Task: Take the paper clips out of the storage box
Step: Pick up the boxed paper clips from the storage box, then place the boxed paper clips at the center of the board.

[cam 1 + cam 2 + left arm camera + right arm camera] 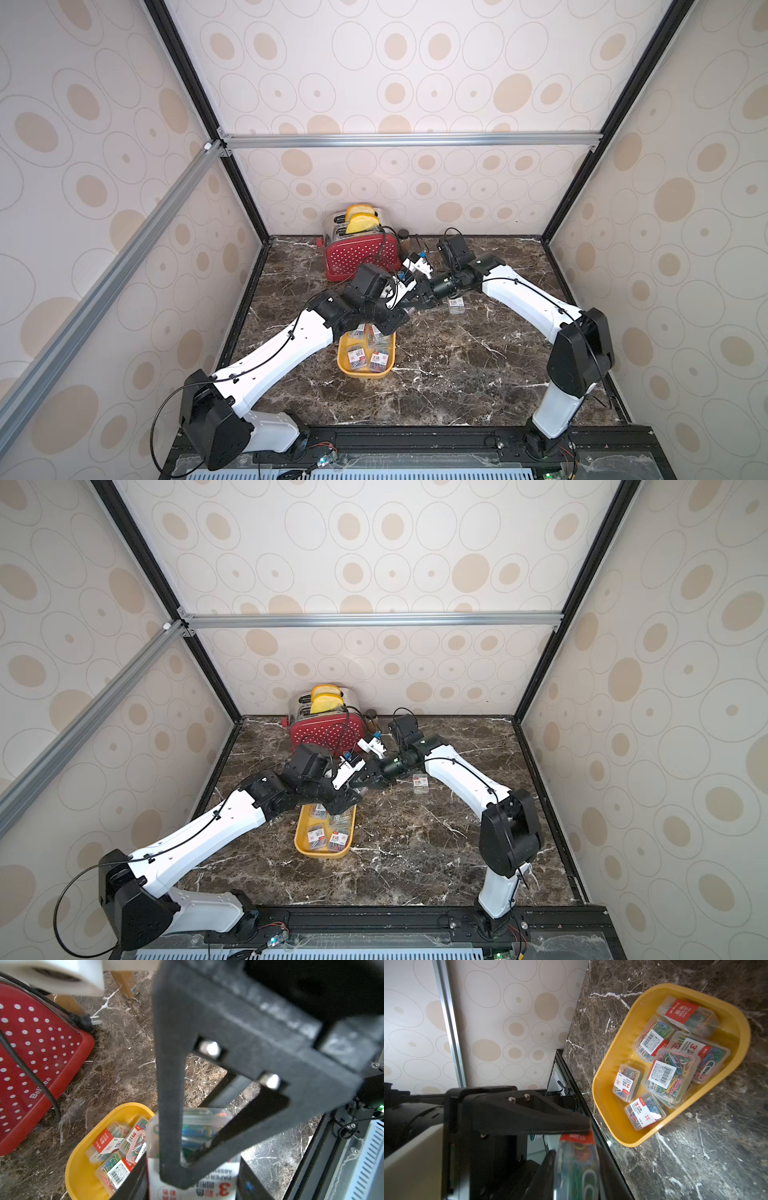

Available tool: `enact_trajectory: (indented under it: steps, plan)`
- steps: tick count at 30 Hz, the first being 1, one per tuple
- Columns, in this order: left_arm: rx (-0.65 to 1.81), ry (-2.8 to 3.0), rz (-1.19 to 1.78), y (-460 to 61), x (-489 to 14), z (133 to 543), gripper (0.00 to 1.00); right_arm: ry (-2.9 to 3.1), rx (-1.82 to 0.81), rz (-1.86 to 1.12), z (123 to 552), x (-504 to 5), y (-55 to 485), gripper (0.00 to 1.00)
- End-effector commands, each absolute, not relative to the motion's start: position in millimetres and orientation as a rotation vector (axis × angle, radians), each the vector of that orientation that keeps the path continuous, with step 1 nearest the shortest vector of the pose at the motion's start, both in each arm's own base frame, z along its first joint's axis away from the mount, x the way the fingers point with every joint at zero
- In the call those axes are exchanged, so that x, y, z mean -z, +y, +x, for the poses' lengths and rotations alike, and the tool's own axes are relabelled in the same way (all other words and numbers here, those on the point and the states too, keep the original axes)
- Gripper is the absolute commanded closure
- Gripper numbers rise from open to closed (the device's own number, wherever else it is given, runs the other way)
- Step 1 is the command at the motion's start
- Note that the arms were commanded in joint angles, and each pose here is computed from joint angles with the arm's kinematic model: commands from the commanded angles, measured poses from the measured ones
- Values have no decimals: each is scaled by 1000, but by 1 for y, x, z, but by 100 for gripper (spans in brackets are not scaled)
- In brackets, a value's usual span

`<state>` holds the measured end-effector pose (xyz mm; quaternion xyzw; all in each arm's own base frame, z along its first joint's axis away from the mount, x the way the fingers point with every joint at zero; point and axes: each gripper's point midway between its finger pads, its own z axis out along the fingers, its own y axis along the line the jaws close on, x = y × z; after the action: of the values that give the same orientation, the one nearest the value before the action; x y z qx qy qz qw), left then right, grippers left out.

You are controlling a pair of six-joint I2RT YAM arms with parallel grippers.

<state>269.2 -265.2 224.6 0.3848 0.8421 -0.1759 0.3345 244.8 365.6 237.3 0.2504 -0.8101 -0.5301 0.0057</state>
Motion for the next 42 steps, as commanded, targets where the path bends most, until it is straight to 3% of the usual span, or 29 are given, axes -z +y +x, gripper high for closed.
enact_trajectory:
  steps: [1,5,17,23,30,42]
  plan:
    - [515,2114,978,-276,-256,275,43,-2506,1713,921,242,-247,368,90]
    - [520,2115,959,-275,-259,275,33,-2521,1719,925,244,-251,365,100]
    - [556,2114,782,-257,-280,266,1,-2639,1818,837,274,-274,335,100]
    - [681,2142,548,-247,-300,265,1,-2707,1913,773,290,-287,317,100]
    - [1032,2169,125,-238,-312,283,1,-2799,2110,741,306,-311,300,100]
    - [1357,2006,-71,-267,-324,307,1,-2663,2485,472,328,-327,295,100]
